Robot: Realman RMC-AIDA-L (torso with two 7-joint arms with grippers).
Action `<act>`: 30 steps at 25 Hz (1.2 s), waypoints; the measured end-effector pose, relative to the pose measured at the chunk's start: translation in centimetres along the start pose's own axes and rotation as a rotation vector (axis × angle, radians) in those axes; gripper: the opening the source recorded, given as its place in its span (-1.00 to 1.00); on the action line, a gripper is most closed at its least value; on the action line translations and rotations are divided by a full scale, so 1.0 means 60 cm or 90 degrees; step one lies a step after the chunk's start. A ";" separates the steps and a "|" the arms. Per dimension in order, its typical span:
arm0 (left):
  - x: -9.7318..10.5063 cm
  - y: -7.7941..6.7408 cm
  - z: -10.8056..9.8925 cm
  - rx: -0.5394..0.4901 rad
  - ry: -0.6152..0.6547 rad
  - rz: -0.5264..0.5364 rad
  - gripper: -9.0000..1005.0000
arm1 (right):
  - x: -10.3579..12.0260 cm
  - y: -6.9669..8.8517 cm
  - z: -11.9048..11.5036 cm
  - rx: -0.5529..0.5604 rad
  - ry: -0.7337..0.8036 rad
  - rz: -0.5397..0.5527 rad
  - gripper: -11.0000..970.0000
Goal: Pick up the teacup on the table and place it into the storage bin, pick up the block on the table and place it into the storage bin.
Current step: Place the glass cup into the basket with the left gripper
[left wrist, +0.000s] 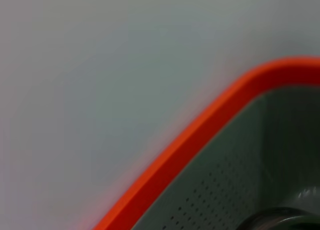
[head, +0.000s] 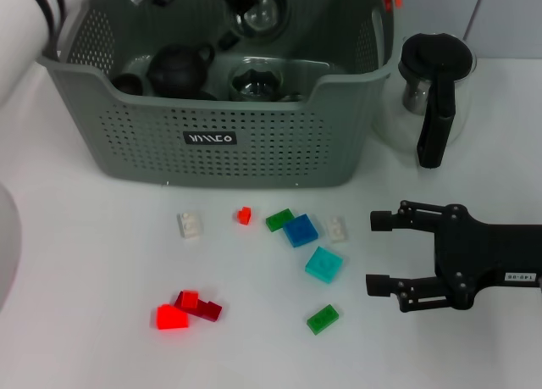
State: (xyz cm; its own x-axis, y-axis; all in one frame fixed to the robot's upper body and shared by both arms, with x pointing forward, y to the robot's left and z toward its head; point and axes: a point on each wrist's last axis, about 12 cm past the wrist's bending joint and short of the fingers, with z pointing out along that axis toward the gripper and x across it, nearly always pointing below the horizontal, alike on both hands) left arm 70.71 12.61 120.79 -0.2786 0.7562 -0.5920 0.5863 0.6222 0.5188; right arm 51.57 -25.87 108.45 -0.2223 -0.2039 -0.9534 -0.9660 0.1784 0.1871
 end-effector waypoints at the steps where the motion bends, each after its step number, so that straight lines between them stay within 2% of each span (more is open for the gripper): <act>1: 0.001 -0.005 0.002 -0.006 0.006 0.018 -0.91 | 0.001 0.000 0.000 0.000 0.000 0.002 0.89; 6: 0.018 -0.017 0.014 -0.029 0.042 0.082 -0.91 | 0.006 0.002 -0.002 0.006 0.000 0.004 0.89; 14: 0.042 -0.037 0.029 -0.016 0.077 0.148 -0.91 | 0.006 0.002 -0.002 0.006 0.001 0.001 0.89; 30: 0.064 -0.068 0.043 0.011 0.106 0.195 -0.91 | 0.012 0.001 -0.002 0.014 0.013 0.004 0.89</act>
State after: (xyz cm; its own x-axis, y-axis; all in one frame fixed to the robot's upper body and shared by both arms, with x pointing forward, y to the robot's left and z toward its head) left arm 69.21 12.45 114.81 -0.2067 0.9310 -0.3009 0.6745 0.3584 0.6454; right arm 51.35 -26.09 107.82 -0.2319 -0.2215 -0.9472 -0.9614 0.2007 0.1884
